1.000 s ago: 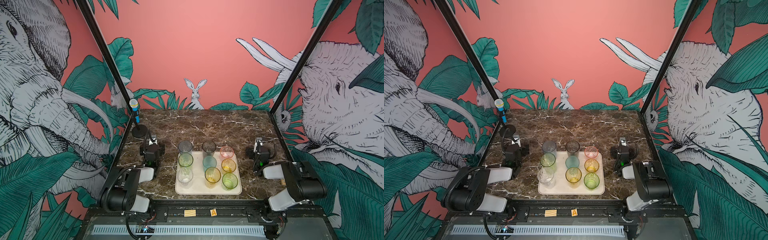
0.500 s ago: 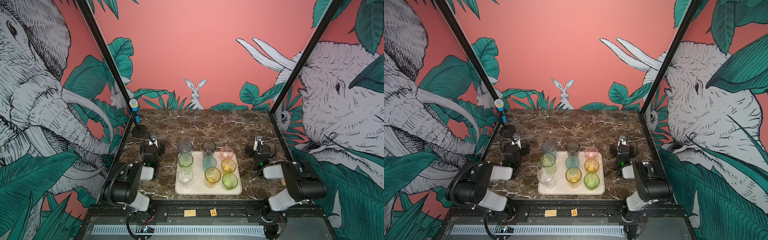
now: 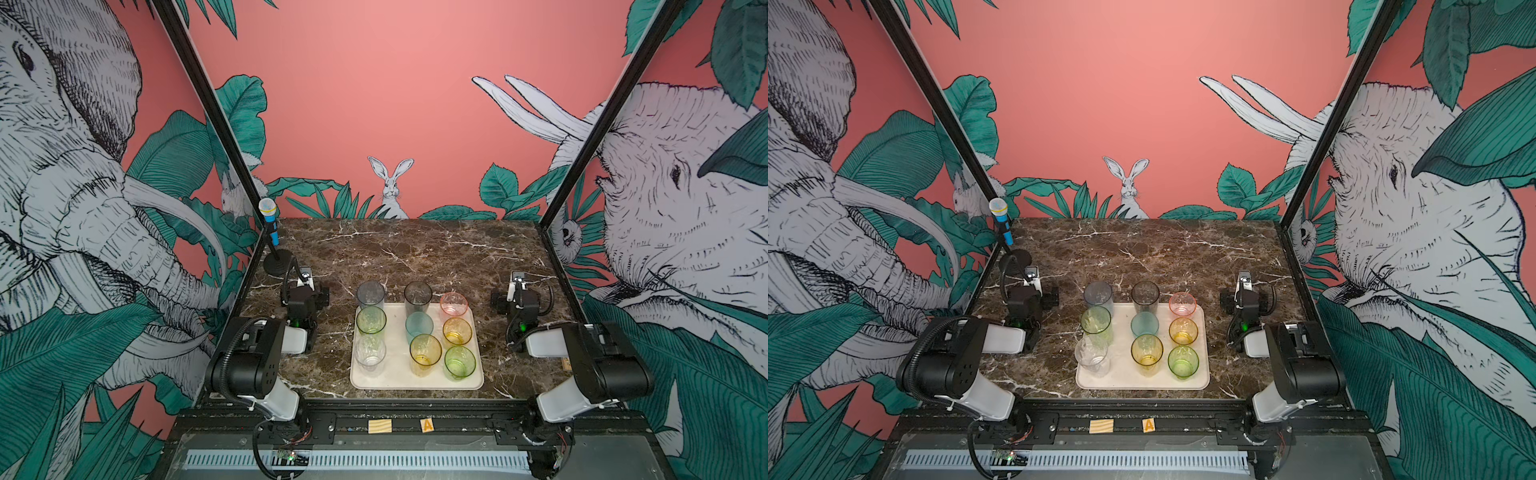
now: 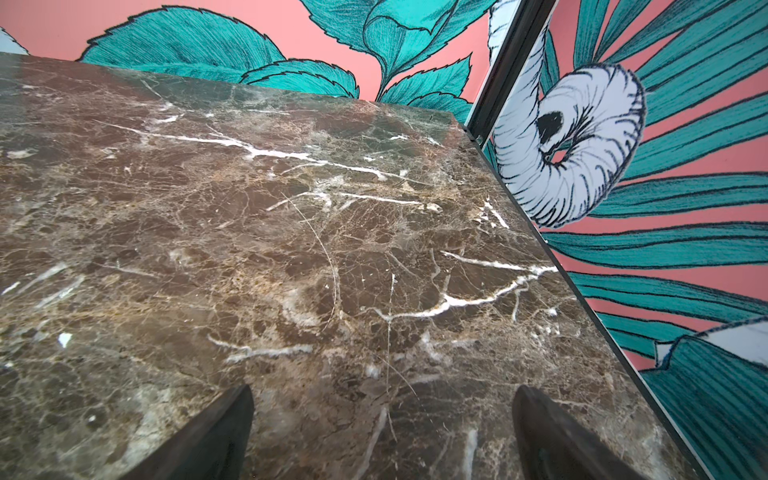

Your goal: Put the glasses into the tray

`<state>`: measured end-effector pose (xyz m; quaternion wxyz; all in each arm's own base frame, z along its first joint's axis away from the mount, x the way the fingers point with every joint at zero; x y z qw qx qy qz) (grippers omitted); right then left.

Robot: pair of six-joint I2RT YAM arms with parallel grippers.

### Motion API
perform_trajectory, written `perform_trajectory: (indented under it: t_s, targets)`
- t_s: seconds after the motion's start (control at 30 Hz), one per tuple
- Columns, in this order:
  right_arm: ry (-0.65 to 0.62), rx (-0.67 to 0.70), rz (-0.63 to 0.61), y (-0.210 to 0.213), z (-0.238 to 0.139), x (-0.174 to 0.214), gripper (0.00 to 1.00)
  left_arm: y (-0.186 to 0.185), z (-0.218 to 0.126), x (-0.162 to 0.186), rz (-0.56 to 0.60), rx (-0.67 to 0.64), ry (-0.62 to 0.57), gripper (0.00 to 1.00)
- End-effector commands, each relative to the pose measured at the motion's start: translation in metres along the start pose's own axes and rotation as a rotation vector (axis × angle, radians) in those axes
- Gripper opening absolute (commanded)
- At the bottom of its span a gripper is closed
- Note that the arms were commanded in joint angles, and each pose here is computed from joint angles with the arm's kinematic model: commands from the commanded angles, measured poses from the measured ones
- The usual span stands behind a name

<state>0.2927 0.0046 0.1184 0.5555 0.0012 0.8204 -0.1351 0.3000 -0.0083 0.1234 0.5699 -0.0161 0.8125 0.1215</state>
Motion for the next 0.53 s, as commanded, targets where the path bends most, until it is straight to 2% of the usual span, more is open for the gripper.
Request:
perform_trajectory:
  t_s: [0.0, 0.5]
  targets:
    - [-0.057, 0.008, 0.012, -0.0015, 0.0011, -0.0103, 0.99, 0.0017, 0.0003, -0.0069, -0.016, 0.001, -0.016, 1.0]
    - [-0.056, 0.008, 0.01, -0.0017, 0.0013, -0.0102, 0.99, 0.0015, 0.0003, -0.007, -0.015, 0.002, -0.016, 1.0]
Point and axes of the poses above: each gripper's point midway between its finger pads, its own z axis out along the fingers, its own y axis along the line the jaws close on, x = y × z, the point moved 10 cm from there along -z, back along the fingers, and after that the axes turned 2 degrees about -z, right-handed, at the moved point
